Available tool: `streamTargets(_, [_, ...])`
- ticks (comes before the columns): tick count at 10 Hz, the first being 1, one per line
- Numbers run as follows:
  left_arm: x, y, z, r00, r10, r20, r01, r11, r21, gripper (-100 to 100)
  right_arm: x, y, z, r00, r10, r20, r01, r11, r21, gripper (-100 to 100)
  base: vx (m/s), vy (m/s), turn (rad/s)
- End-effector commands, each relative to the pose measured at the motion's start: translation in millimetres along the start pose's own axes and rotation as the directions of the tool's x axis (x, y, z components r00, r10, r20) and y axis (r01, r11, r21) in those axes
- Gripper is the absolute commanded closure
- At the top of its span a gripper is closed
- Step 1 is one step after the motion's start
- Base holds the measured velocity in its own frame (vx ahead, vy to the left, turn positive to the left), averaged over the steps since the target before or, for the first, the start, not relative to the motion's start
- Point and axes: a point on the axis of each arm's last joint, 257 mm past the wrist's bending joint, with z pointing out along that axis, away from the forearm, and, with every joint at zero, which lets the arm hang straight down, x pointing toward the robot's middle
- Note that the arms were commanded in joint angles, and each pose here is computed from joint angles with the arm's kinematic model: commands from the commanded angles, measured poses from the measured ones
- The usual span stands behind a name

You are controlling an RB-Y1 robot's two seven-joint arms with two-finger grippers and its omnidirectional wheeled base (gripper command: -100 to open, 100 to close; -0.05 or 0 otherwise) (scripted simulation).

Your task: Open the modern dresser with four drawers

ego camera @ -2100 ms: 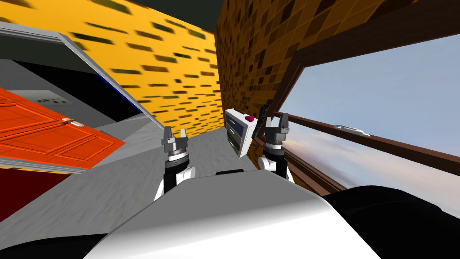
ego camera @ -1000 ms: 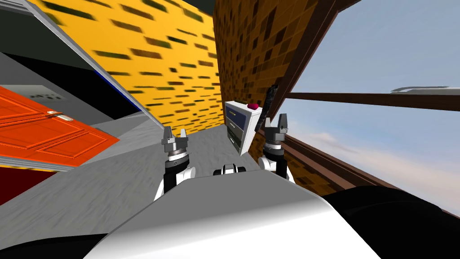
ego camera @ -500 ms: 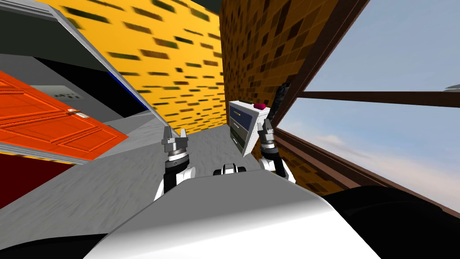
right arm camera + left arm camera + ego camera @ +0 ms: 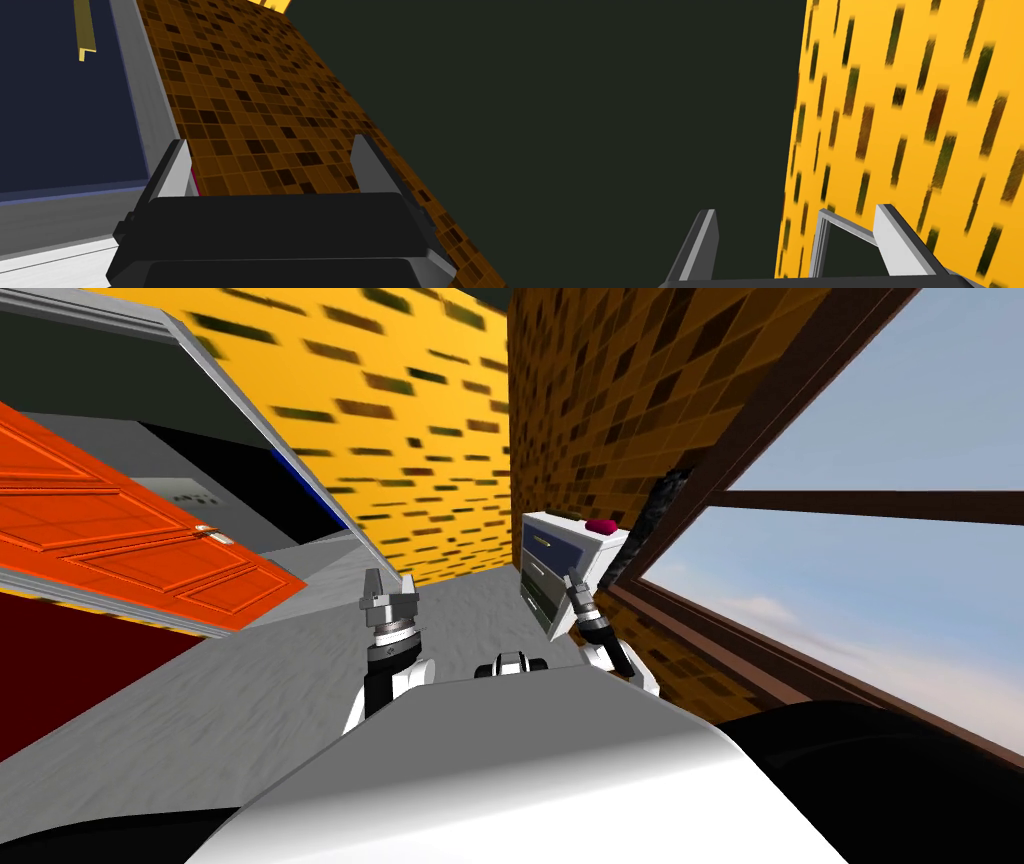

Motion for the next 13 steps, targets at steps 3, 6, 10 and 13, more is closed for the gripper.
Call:
streamTargets(3, [0.0, 0.0, 0.0, 1.0, 0.0, 0.0, 0.0, 1.0, 0.0, 0, 16.0, -63.1, -15.8, 0.991, -0.062, -0.12, 0.082, 0.983, 0.163, -100, 0.063, 0.087, 0.094])
streamTargets(6, [0.0, 0.0, 0.0, 1.0, 0.0, 0.0, 0.0, 1.0, 0.0, 0, 23.8, -110.5, -36.3, 0.971, -0.104, -0.215, 0.162, 0.948, 0.275, -100, 0.071, 0.11, 0.111])
streamTargets(10, [0.0, 0.0, 0.0, 1.0, 0.0, 0.0, 0.0, 1.0, 0.0, 0, 22.5, -170.5, -71.2, 0.934, -0.144, -0.328, 0.276, 0.873, 0.403, -100, 0.081, 0.1, 0.091])
streamTargets(13, [0.0, 0.0, 0.0, 1.0, 0.0, 0.0, 0.0, 1.0, 0.0, 0, 10.4, -222.0, -109.9, 0.884, -0.173, -0.434, 0.394, 0.775, 0.494, -100, 0.093, 0.124, 0.11])
